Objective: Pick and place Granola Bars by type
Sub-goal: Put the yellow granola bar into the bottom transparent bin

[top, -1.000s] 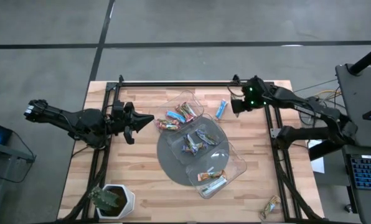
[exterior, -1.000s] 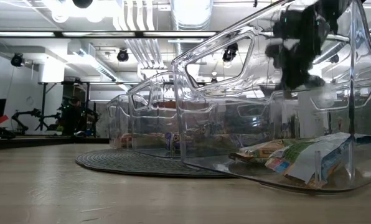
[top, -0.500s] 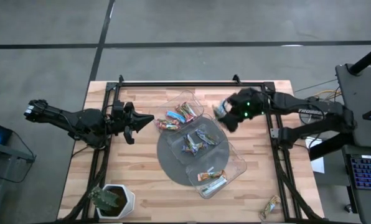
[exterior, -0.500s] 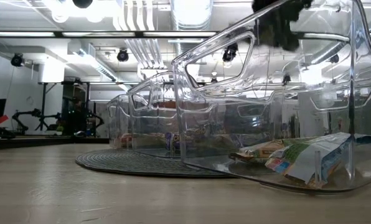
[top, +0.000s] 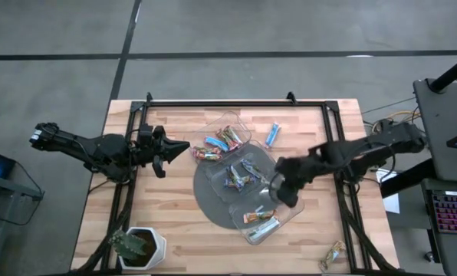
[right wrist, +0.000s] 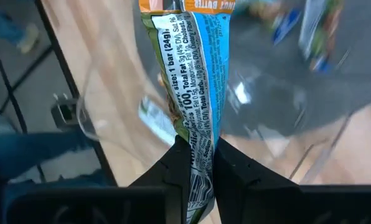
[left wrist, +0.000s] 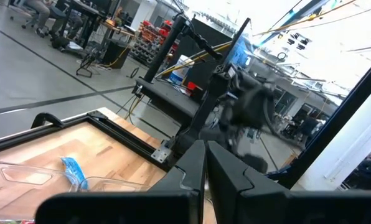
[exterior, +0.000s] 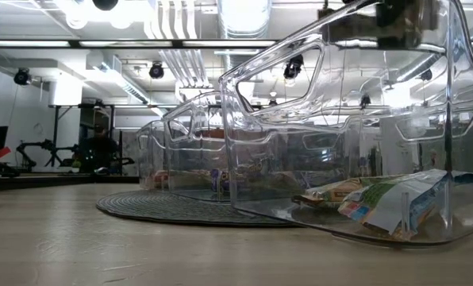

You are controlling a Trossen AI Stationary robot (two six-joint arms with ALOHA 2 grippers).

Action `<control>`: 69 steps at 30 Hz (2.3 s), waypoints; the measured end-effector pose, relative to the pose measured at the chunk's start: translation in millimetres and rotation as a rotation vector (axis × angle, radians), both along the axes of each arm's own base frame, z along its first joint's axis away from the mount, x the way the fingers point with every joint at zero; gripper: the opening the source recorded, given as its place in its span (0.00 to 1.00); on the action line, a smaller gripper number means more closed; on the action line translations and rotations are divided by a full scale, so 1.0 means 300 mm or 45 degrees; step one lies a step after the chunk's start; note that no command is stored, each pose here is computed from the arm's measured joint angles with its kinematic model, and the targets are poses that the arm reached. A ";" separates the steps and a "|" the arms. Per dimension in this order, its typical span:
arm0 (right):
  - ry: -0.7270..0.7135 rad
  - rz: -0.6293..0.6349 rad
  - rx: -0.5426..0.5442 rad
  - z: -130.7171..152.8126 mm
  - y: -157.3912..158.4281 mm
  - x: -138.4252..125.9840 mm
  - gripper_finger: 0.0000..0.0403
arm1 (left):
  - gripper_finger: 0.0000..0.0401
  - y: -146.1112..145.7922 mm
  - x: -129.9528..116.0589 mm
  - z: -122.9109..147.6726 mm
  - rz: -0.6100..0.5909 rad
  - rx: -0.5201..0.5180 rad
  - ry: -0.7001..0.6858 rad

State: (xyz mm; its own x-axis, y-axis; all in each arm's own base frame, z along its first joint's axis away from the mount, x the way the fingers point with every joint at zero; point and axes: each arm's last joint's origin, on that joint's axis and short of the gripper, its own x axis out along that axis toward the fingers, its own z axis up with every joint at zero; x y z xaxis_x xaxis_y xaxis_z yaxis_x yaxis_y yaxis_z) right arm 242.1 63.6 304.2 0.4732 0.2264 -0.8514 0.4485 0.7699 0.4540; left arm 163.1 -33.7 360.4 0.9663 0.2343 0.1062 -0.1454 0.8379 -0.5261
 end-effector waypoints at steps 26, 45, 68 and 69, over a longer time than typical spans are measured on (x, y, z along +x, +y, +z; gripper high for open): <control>0.108 -0.300 -0.129 -0.088 0.048 0.041 0.45 | 0.00 -0.002 0.001 -0.003 -0.024 -0.018 -0.002; -0.178 0.039 -0.741 0.142 -0.246 -0.095 0.45 | 0.00 -0.002 0.001 -0.004 -0.021 0.006 0.004; 0.406 1.257 -1.074 -0.125 -0.503 0.058 0.45 | 0.00 0.000 0.001 -0.005 0.006 0.026 0.013; 0.410 1.291 -1.075 -0.141 -0.507 0.069 0.45 | 0.00 0.000 0.001 -0.005 0.007 0.030 0.016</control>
State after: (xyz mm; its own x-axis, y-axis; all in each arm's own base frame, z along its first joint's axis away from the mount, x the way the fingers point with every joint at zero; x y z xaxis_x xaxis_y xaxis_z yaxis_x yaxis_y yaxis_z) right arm 262.7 -88.5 261.8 0.1667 -0.2881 -0.9430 -0.4811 0.8111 -0.3328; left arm 163.3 -33.5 358.8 0.9664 0.2371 0.0997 -0.1564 0.8494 -0.5041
